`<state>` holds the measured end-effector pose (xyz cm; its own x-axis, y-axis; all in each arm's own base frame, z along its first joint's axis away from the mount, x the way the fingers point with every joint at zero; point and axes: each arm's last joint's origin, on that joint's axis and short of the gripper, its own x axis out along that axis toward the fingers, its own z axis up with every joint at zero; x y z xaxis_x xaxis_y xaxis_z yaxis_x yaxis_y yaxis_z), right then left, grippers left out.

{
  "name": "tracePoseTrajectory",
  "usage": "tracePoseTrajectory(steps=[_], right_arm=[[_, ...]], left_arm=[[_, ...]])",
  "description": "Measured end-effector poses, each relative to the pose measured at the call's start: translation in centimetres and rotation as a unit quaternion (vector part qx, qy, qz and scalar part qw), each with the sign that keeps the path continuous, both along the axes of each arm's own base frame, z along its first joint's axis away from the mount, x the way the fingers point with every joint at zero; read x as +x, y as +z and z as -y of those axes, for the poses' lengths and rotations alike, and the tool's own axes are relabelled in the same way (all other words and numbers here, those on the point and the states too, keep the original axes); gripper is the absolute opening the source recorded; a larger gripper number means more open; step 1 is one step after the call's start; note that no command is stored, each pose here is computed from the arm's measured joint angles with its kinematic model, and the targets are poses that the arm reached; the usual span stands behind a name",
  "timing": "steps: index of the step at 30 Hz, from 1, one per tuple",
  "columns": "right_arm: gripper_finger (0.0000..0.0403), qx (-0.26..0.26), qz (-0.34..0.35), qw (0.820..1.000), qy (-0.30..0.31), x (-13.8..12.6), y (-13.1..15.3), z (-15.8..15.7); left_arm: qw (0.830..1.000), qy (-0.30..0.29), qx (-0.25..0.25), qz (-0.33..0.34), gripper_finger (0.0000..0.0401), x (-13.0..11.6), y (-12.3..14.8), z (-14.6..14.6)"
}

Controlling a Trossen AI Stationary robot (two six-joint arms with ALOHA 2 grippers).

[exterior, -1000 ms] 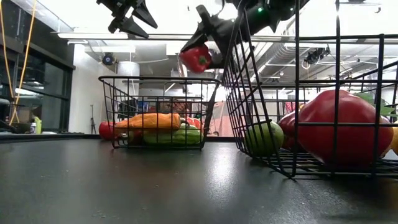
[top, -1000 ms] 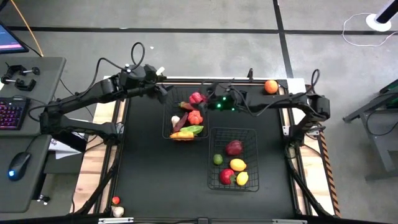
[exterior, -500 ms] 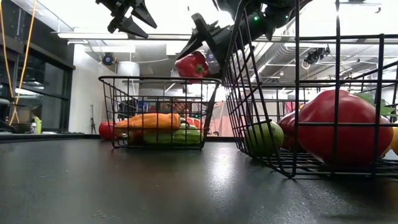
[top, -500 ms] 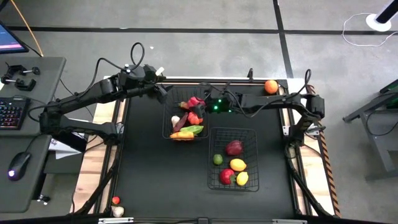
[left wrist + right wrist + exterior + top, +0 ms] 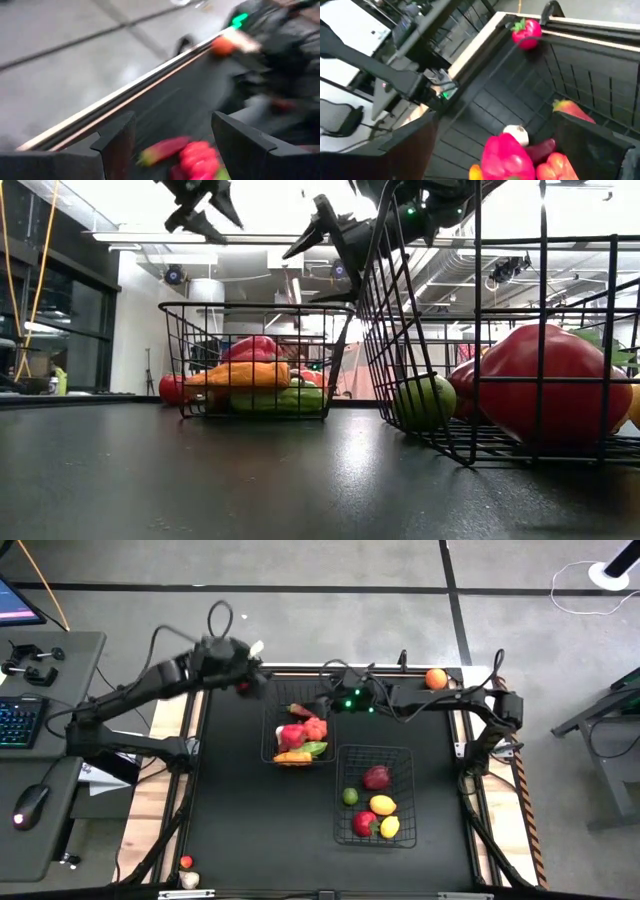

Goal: Sort produce into baskets
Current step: Put the top red tomato into the bottom black wire basket

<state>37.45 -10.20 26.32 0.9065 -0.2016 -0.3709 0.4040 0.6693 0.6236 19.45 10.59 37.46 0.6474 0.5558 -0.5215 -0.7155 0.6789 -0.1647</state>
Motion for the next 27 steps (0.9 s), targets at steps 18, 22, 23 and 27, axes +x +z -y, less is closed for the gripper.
tracePoseTrajectory(steps=[18,22,23,27], right_arm=[[0.0383,0.008,0.021,0.998,0.054,-0.7,2.2,2.8],[0.0383,0.011,0.008,0.998,0.056,-0.6,2.0,2.3],[0.0383,0.011,0.006,0.998,0.054,-0.6,2.0,2.2],[0.0383,0.010,0.006,0.998,0.054,-0.5,2.0,2.2]], left_arm=[[0.870,0.208,-0.333,-0.299,0.0250,-2.9,-11.2,-19.9],[0.851,0.181,-0.361,-0.337,0.0250,-2.9,-13.7,-20.8],[0.851,0.165,-0.359,-0.346,0.0250,-2.7,-14.1,-20.9],[0.858,0.126,-0.348,-0.357,0.0250,-2.4,-14.4,-21.0]])
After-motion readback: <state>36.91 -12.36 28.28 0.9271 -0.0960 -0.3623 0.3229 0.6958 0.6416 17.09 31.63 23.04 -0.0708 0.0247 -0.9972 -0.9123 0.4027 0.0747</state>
